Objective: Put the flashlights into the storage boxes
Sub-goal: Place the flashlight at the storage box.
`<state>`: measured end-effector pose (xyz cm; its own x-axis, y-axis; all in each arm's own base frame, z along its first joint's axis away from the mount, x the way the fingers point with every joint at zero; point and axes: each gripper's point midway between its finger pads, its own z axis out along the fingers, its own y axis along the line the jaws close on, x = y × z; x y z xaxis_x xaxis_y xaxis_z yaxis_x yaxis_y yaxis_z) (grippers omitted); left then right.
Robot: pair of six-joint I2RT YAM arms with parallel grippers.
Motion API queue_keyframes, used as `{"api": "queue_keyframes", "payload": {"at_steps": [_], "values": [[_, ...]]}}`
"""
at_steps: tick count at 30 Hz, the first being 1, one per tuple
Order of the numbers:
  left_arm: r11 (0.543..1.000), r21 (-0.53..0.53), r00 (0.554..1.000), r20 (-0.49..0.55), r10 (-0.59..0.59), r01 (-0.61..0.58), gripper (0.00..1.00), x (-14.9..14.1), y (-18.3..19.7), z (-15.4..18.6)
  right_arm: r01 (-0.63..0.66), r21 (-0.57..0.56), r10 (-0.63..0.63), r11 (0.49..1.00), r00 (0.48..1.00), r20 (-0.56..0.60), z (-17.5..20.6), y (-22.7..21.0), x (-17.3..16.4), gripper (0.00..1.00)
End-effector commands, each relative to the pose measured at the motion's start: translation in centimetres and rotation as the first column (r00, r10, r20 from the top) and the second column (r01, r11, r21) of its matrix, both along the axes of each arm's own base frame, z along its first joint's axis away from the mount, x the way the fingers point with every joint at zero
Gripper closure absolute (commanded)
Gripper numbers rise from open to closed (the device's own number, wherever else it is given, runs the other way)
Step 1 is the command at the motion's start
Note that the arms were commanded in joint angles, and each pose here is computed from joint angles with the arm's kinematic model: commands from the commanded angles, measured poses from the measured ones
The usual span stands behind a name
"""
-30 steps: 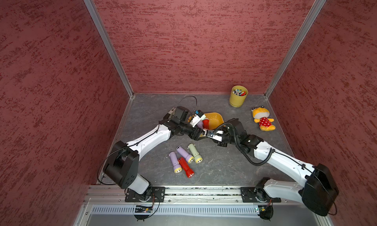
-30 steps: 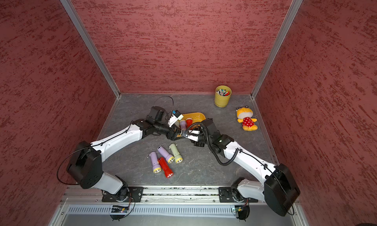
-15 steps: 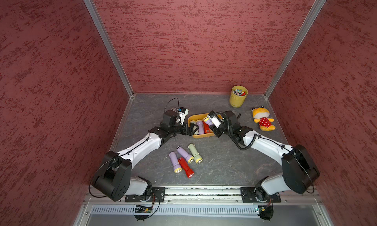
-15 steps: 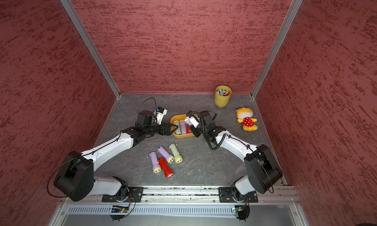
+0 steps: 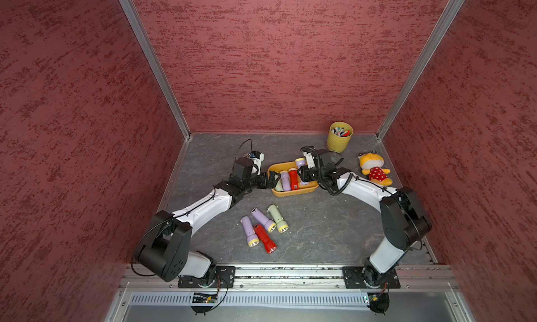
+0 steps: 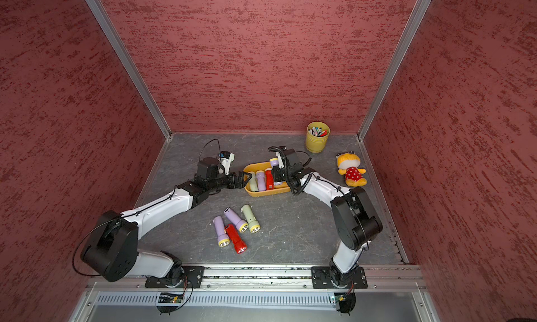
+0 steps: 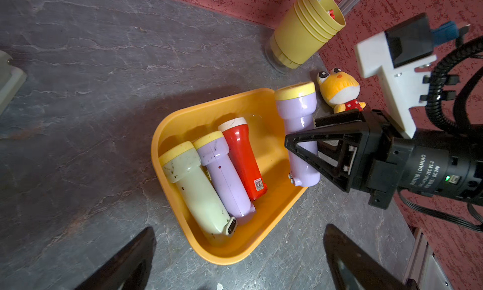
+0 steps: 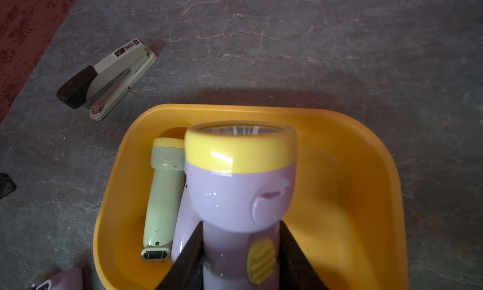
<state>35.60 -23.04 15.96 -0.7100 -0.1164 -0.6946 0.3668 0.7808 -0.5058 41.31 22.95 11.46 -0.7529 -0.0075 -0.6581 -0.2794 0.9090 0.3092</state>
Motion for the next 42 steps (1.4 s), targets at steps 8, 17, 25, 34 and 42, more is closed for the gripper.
{"api": "queue_keyframes", "payload": {"at_steps": [8,17,25,34,42], "values": [[1.000,0.009,1.000,-0.009,0.002,-0.001,0.01,0.1,0.1,-0.9,0.165,0.016,-0.163,0.986,0.984,-0.069,-2.4,-2.1,2.2,0.66],[1.000,0.019,1.000,-0.019,0.004,-0.004,0.01,0.1,0.2,-1.3,0.154,-0.003,-0.152,0.988,0.978,-0.143,-4.3,-1.7,2.4,0.65],[1.000,0.020,1.000,-0.017,0.002,-0.002,0.00,0.1,0.2,-1.2,0.130,-0.003,-0.129,0.991,0.972,-0.196,-5.5,-1.0,2.5,0.61],[1.000,0.023,1.000,-0.020,0.002,-0.002,0.01,0.0,0.2,-1.3,0.115,-0.006,-0.113,0.993,0.963,-0.243,-6.4,-0.7,2.2,0.53],[1.000,0.026,1.000,-0.021,0.000,0.001,0.00,-0.1,0.2,-1.3,0.109,-0.003,-0.107,0.994,0.966,-0.235,-6.0,-0.8,2.2,0.53]]}}
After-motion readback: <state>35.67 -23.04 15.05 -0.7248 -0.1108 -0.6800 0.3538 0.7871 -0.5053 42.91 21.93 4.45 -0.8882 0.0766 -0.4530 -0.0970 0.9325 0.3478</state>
